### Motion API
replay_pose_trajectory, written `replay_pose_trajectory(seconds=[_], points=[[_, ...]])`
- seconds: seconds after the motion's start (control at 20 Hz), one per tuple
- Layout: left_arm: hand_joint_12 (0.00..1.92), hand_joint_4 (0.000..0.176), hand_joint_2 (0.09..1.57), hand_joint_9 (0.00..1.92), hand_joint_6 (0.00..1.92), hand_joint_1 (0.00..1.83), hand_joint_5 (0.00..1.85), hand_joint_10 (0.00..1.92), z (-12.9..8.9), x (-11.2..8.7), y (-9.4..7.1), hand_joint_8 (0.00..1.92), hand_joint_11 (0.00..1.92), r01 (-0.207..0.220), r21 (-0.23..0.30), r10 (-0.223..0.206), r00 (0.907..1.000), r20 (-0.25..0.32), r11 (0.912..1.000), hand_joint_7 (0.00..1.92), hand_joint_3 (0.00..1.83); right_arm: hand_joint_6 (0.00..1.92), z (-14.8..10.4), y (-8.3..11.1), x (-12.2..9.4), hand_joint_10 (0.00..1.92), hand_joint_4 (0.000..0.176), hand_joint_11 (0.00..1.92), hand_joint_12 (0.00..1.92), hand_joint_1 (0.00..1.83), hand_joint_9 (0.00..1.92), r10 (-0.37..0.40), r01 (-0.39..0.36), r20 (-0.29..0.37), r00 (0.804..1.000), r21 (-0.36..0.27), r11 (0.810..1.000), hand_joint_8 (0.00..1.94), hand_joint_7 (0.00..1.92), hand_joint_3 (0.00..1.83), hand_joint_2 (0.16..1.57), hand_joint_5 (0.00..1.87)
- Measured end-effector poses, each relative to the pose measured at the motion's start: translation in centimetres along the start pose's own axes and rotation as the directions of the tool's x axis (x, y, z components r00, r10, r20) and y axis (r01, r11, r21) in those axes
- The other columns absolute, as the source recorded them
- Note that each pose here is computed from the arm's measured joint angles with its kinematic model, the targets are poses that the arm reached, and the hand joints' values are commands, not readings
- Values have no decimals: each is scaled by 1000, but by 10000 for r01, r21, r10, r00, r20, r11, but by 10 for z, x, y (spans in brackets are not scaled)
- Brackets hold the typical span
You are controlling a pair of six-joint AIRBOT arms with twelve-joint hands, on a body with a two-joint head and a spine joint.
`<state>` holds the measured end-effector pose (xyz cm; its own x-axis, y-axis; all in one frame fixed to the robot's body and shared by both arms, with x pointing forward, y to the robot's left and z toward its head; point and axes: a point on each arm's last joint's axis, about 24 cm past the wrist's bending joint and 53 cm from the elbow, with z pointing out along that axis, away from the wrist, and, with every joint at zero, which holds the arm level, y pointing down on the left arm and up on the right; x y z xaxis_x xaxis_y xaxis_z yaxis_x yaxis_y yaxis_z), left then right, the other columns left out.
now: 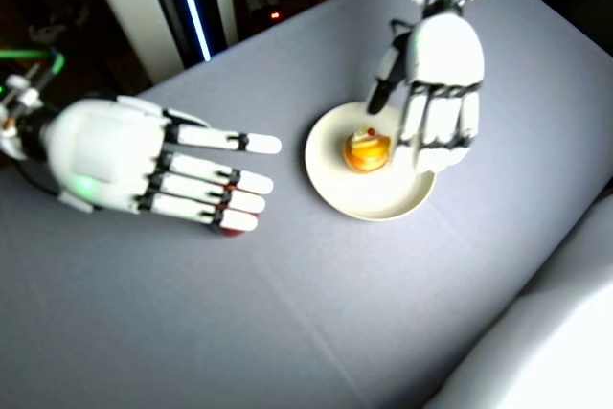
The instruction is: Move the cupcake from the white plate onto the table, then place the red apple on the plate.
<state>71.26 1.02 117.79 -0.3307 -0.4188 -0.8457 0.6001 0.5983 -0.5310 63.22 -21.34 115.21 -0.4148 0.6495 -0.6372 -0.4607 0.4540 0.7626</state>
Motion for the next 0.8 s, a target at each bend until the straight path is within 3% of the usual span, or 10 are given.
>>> replay_pose_trajectory(seconds=[0.1, 0.15, 0.2, 0.35, 0.45, 0.5, 0.6, 0.65, 0.7, 0.8], points=[[940, 124, 877, 408, 2, 782, 467, 8, 7, -4, -5, 3, 0, -40, 110, 39, 9999, 121, 9999, 440, 0, 0, 0, -1, -1, 0, 158, 0, 0, 922, 0, -43, 43, 17, 10000, -1, 10000, 0, 0, 0, 1096, 0], [932, 112, 878, 418, 0, 765, 463, 7, 9, -5, -4, 3, 0, -38, 76, 37, 9999, 124, 10000, 450, 0, 0, 0, 0, -1, 0, 152, 0, 0, 923, 0, -45, 45, 12, 10000, -3, 10000, 0, 0, 1, 1101, 0], [915, 55, 885, 471, 1, 757, 477, 9, 12, -5, -3, 4, 42, -8, 36, 7, 9999, 126, 10000, 499, 0, 0, 0, 0, 0, 0, 144, 0, 0, 919, 0, -23, 23, 7, 10000, -10, 10000, 0, 0, 5, 1113, 0], [1033, 46, 906, 588, 2, 774, 539, 24, 19, 5, -9, 8, 95, 20, 117, -19, 10000, -66, 9999, 600, 0, 0, 3, 2, 2, 0, 146, 0, 0, 895, 0, 23, -23, 6, 10000, -90, 10000, 0, 0, 3, 1112, 0], [1133, 117, 915, 624, 0, 793, 513, 25, 21, 7, -13, 3, 85, -10, 190, 12, 9999, -120, 9998, 618, 1, 0, 3, 3, 1, 0, 172, 0, 0, 898, 0, 21, -20, 41, 10000, -149, 9999, 0, 0, 1, 1110, 0], [1111, 119, 924, 634, 1, 830, 526, 19, 21, 8, -12, 3, 100, 0, 176, 2, 9999, -134, 9998, 635, 1, 0, 3, 3, 0, 0, 174, 0, 0, 869, 0, 26, -25, 60, 10000, -135, 9999, 0, 0, 0, 1104, 0], [1337, 37, 940, 802, 9, 968, 657, 87, 20, 9, -10, 25, 207, 29, 116, -27, 9999, -151, 9999, 805, 2, 0, 3, 3, 0, 0, 176, 0, 0, 841, 0, 32, -31, 74, 10000, -132, 9999, 0, 0, 0, 1098, 0], [1439, 0, 1049, 889, 8, 1273, 840, 191, 20, 10, -8, 749, 150, 41, 70, -40, 9998, -182, 10000, 980, 6, 0, 3, 3, 0, 0, 176, 0, 0, 830, 0, 34, -33, 73, 10000, -141, 9999, 0, 0, 0, 1097, 0], [1592, 0, 1066, 894, 433, 1272, 1058, 550, 19, 12, -6, 934, 185, 50, 33, -50, 9997, -235, 10000, 1080, 0, 0, 3, 3, 0, 0, 176, 0, 0, 828, 0, 33, -32, 72, 10000, -146, 9999, 0, 0, 0, 1093, 0], [1427, 0, 1065, 845, 708, 1243, 1081, 599, 19, 9, -6, 873, 188, 141, 39, -141, 9998, -132, 9999, 1106, 3, 0, 3, 3, 0, 0, 176, 0, 0, 833, 0, 33, -31, 75, 10000, -153, 9999, 0, 0, 0, 1100, 0]])
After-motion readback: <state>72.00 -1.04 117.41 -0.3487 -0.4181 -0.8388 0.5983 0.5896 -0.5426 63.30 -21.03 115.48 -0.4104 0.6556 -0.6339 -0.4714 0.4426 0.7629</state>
